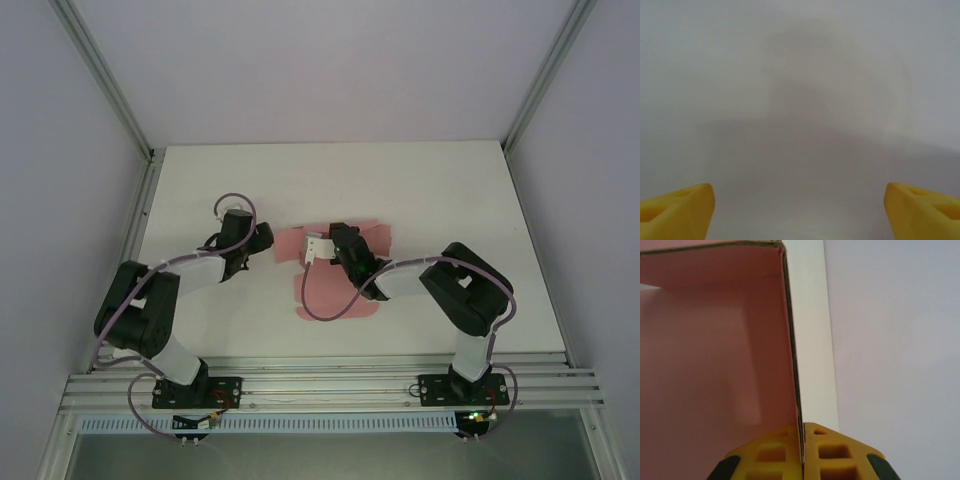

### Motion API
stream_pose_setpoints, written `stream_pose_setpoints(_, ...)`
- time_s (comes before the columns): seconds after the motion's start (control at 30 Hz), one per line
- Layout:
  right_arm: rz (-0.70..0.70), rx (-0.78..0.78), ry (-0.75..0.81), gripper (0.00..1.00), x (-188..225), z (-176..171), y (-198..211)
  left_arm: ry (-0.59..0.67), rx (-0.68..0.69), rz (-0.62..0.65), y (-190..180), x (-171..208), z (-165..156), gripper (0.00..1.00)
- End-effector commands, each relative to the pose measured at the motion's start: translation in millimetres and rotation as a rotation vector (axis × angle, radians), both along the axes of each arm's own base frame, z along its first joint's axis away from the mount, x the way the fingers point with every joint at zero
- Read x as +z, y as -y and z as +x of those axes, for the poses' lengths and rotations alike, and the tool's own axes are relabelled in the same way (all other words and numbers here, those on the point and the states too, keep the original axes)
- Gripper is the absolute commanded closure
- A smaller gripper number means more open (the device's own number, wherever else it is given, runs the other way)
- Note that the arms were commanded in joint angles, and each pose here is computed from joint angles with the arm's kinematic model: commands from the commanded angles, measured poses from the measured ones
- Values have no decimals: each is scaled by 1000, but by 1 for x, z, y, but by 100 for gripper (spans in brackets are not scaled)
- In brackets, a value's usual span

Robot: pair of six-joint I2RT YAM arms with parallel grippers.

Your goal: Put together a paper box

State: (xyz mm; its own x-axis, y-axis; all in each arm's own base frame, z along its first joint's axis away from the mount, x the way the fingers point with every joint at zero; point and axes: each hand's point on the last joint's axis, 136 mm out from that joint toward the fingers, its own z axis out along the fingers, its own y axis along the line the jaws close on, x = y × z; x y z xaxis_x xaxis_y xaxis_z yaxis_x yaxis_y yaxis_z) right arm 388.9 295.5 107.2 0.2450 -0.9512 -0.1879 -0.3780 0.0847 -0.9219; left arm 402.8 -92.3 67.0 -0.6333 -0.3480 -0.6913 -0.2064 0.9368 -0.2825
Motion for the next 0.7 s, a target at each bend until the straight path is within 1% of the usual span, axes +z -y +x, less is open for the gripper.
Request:
stream_pose_setpoints(0.0,71,-26,16,100,7,-1,1,94,-115,-102,26,16,15,17)
stream_pose_setpoints(0.03,68,-30,8,100,5,-3,3,107,-154,-120,32,18,14,18)
stream_pose_setpoints(0.1,69,-27,-5,100,3,-9,4,122,-249,-153,47,18,7,26)
stream_pose_setpoints(0.17,81,-24,-13,100,2,-14,4,117,-344,-191,64,16,0,32)
stream_pose_setpoints(0.27,88,-16,-31,100,1,-20,4,100,-502,-266,93,11,-16,36)
stream_pose_setpoints(0.33,86,-17,-41,100,2,-22,5,115,-576,-309,107,11,-27,39)
stream_pose_setpoints(0.47,89,-8,-51,99,7,-27,5,141,-659,-356,123,16,-43,44)
stream_pose_setpoints(0.53,85,-1,-54,98,7,-31,6,142,-679,-356,128,17,-49,44)
stream_pose_setpoints(0.67,67,-3,-45,98,7,-33,9,159,-766,-365,142,28,-66,44)
